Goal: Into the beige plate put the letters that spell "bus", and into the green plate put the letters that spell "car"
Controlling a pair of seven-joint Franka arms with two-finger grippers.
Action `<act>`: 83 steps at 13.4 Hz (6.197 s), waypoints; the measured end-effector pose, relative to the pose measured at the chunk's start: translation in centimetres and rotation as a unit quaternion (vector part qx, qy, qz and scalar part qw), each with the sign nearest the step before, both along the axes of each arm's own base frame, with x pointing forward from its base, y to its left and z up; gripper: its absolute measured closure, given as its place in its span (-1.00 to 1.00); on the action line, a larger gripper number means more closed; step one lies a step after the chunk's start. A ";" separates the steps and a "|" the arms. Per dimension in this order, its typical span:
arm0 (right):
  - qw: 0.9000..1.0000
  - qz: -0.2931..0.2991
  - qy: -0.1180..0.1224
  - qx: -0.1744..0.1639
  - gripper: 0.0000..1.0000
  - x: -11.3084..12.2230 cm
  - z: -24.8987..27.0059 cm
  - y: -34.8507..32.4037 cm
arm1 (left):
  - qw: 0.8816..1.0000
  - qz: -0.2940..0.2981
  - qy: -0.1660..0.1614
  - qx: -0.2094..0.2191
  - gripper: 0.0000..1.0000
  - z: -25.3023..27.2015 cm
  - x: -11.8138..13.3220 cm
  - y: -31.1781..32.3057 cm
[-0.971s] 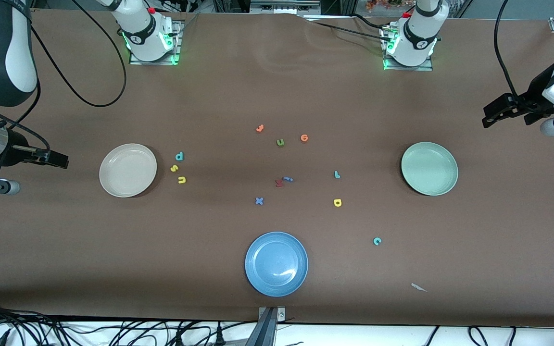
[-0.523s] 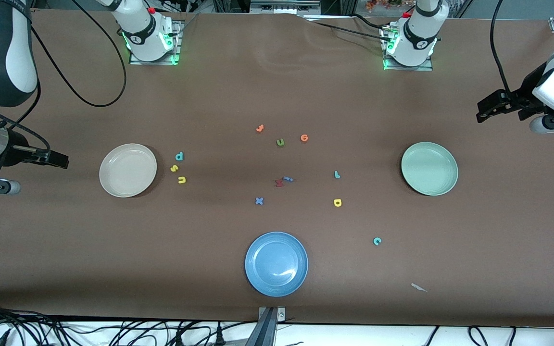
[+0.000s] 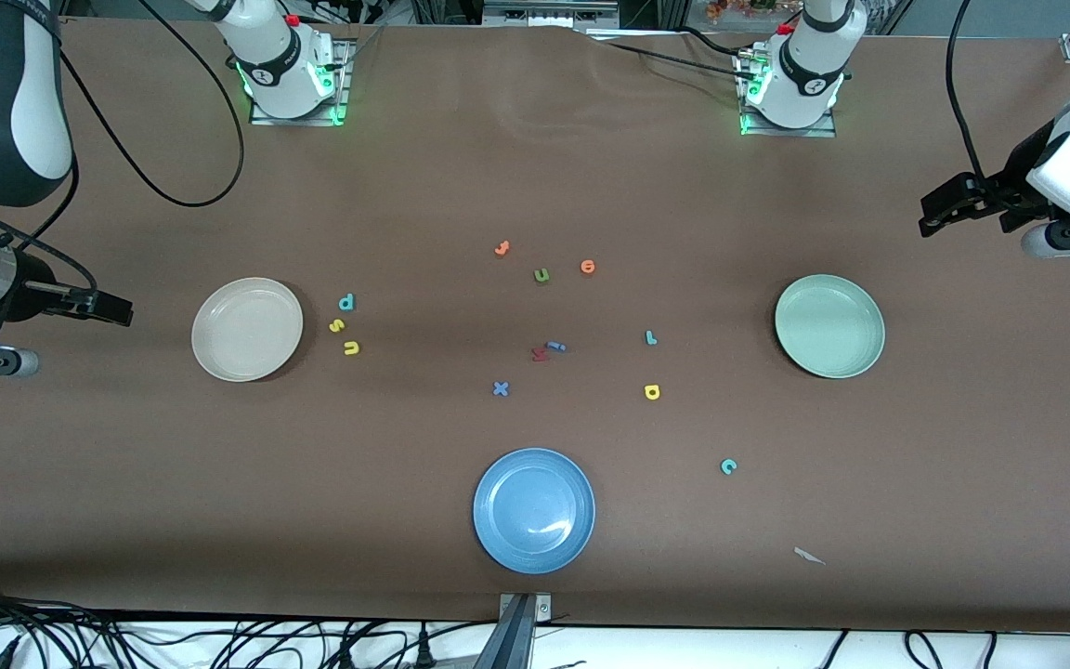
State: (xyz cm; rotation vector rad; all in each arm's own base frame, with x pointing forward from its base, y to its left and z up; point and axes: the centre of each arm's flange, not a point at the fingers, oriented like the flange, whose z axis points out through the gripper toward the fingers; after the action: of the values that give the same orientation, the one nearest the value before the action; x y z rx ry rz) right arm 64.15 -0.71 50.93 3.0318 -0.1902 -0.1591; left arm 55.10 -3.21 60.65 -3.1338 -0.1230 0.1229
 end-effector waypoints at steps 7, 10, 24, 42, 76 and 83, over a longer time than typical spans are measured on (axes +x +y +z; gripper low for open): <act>1.000 0.000 0.000 0.000 -0.99 0.0 0.0 0.0 | 1.000 0.000 0.000 0.000 -1.00 0.0 0.0 0.0; 1.000 0.000 0.000 0.000 -0.99 0.0 0.0 0.0 | 1.000 0.000 0.000 0.000 -1.00 0.0 0.0 0.0; 0.994 -0.108 -0.021 0.027 -0.99 1.5 -3.8 9.9 | 1.000 0.000 0.000 0.000 -1.00 0.0 0.0 0.0; 0.984 -0.172 0.052 -0.005 -0.92 -7.7 -26.7 20.2 | 0.997 -0.069 -0.011 -0.010 -1.00 -10.3 4.4 -8.9; 0.992 -0.125 -0.005 0.025 0.38 -14.7 -33.3 18.2 | 0.989 -0.137 0.048 -0.041 -1.00 -43.8 1.0 -25.9; 0.992 -0.126 -0.005 0.025 0.45 -14.6 -33.1 18.1 | 0.990 -0.128 0.044 -0.047 -0.81 -44.1 -0.2 -25.6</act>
State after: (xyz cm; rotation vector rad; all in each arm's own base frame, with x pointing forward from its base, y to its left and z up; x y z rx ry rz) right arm 49.59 17.43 17.81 3.0468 -0.5800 -0.1685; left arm 54.87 -28.81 16.59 -3.1944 0.2937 0.2704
